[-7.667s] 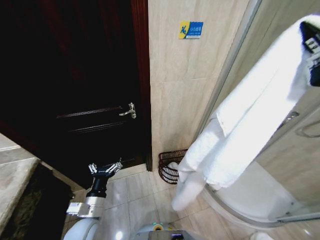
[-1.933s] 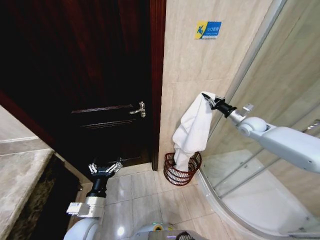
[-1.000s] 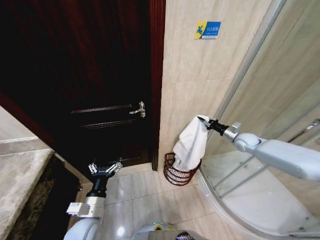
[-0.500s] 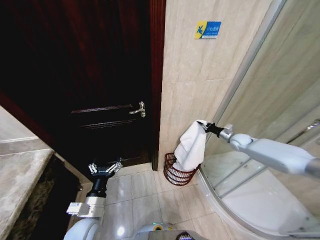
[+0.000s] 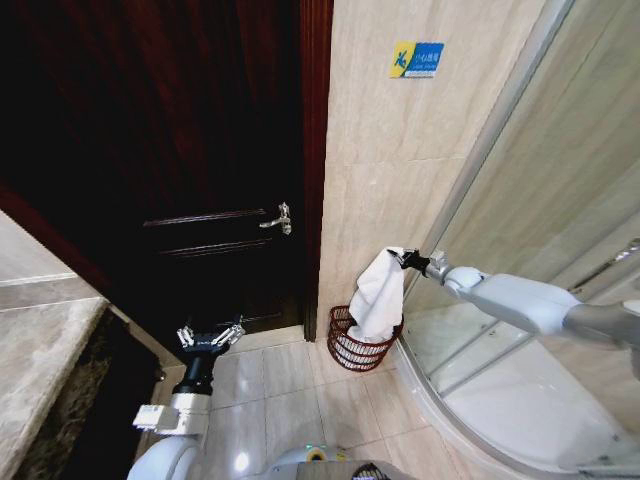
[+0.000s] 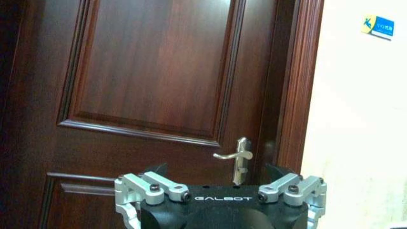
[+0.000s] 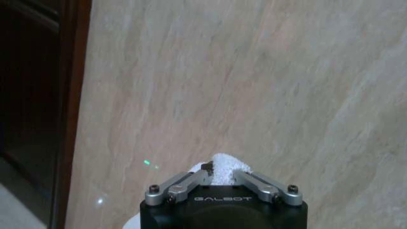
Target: Discard the used towel into the hamper.
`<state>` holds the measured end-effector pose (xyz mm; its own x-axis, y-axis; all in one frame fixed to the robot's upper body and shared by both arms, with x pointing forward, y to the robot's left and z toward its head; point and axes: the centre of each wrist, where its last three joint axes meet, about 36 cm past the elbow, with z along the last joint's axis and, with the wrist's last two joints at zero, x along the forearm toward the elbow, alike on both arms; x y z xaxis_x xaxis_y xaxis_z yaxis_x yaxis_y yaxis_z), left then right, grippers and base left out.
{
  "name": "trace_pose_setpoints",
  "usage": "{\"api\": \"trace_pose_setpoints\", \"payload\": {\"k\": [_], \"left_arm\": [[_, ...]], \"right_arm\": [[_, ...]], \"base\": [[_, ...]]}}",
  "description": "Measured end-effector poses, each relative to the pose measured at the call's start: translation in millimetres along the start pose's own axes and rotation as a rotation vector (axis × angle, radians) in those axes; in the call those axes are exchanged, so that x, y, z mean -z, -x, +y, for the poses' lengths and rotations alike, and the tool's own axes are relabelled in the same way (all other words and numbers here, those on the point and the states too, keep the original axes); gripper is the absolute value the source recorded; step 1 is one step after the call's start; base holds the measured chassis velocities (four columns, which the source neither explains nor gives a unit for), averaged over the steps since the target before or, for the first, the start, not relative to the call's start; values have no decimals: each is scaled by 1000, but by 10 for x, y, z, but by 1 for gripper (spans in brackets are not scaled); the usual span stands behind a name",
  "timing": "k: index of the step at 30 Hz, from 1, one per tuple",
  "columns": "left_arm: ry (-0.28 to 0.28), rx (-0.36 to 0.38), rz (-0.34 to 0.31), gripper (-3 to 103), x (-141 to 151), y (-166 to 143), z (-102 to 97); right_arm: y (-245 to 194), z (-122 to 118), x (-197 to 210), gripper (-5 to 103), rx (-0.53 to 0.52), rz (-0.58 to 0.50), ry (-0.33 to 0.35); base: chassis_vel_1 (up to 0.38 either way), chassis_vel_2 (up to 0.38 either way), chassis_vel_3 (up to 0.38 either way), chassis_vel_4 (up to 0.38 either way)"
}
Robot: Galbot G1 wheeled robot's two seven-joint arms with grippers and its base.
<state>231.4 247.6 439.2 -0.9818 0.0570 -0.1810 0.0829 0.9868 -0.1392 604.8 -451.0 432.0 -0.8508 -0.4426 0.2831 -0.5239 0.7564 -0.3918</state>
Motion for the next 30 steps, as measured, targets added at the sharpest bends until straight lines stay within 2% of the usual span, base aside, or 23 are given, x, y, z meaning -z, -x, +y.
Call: {"api": "trace_pose_setpoints", "payload": {"k": [7, 20, 21, 24, 26, 29, 30], "left_arm": [[0, 0, 0, 100, 0, 0, 0], [0, 0, 0, 100, 0, 0, 0], [0, 0, 0, 100, 0, 0, 0], [0, 0, 0, 100, 0, 0, 0], [0, 0, 0, 100, 0, 0, 0], [0, 0, 0, 100, 0, 0, 0], [0, 0, 0, 100, 0, 0, 0]], "right_arm": [[-37, 45, -125, 2, 35, 50, -35], [-29, 104, -153, 2, 47, 68, -45], [-35, 103, -155, -1, 47, 68, -45], [-54, 88, -161, 9, 41, 70, -47], [-61, 82, -164, 9, 36, 71, -48], [-93, 48, -165, 25, 22, 72, -52], [-93, 48, -165, 25, 22, 72, -52]], "base": [[0, 0, 0, 0], [0, 0, 0, 0], [0, 0, 0, 0], [0, 0, 0, 0], [0, 0, 0, 0], [0, 0, 0, 0], [0, 0, 0, 0]]}}
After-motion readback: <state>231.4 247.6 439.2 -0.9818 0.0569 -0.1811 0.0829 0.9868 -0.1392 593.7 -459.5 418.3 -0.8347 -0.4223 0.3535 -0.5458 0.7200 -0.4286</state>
